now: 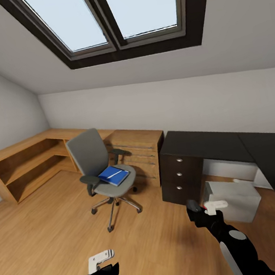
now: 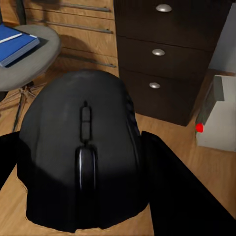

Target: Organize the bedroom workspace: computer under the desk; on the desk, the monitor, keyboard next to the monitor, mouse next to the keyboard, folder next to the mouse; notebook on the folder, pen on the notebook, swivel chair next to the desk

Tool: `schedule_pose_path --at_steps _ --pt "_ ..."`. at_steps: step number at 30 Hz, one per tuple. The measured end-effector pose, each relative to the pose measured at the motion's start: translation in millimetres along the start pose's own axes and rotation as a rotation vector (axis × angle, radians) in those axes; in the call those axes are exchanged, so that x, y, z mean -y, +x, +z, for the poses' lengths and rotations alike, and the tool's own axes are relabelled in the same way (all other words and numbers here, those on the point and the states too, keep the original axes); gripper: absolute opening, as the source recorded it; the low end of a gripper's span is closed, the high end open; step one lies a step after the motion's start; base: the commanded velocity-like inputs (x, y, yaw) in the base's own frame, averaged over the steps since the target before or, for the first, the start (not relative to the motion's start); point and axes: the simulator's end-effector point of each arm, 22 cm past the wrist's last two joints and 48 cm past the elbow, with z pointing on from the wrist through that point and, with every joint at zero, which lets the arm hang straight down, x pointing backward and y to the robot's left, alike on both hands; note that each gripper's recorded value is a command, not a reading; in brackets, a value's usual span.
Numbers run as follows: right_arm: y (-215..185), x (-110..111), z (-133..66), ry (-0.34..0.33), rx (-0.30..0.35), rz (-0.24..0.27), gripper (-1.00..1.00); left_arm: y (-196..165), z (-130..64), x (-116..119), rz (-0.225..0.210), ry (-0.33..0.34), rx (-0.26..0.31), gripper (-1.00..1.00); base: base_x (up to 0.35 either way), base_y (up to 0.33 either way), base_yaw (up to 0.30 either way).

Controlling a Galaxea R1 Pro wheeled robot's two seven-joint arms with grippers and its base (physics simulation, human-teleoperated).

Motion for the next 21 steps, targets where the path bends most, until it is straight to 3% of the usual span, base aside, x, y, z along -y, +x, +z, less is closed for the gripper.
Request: schedule_pose_path --at_steps 21 --pt "0.1 2.6 0.3 0.014 0.001 -0.031 -1.0 -0.1 0.0 0.1 0.004 -0.002 0.001 1.0 0.33 0.0 0.0"
